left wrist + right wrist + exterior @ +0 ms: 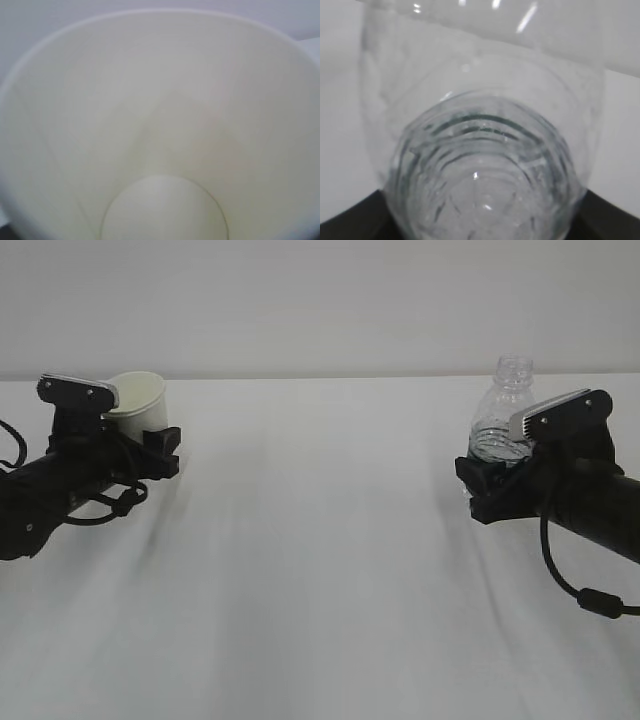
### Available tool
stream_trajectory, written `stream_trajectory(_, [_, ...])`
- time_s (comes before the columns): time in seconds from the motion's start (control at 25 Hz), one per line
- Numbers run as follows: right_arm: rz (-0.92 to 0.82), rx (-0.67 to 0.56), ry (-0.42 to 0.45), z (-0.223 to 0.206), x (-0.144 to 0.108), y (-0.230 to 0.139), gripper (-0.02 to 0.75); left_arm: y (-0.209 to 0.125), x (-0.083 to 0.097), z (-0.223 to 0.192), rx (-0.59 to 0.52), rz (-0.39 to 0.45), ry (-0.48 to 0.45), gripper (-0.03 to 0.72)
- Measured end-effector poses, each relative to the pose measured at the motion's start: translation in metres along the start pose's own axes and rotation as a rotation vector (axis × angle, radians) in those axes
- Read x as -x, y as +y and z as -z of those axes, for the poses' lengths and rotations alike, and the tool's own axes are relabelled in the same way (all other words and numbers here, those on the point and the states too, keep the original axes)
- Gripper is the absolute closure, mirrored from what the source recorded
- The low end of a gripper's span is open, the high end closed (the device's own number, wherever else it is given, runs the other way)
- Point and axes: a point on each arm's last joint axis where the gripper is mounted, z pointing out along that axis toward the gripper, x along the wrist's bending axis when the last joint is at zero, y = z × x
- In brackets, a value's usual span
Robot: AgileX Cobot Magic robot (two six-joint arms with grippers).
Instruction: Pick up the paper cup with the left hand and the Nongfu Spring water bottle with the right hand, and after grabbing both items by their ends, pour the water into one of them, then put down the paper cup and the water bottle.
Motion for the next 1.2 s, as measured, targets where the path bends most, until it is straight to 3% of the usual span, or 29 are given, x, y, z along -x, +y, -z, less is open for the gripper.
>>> stream_trajectory(0.32, [0.025,-0.015,0.023,0.001,-0.002,0.0,0.266,0.021,0.017,0.04,0.032,-0.022,-0.167,0.214])
stream_trajectory(0.84, [0.117,-0.02,0.032,0.032,0.0,0.041,0.267,0.026,0.06,0.068,0.025,-0.029,-0.668,0.215])
stream_trajectory(1.2, [0.201,-0.035,0.053,0.054,-0.002,0.062,0.267,0.018,0.098,0.083,-0.05,-0.078,-0.911,0.221])
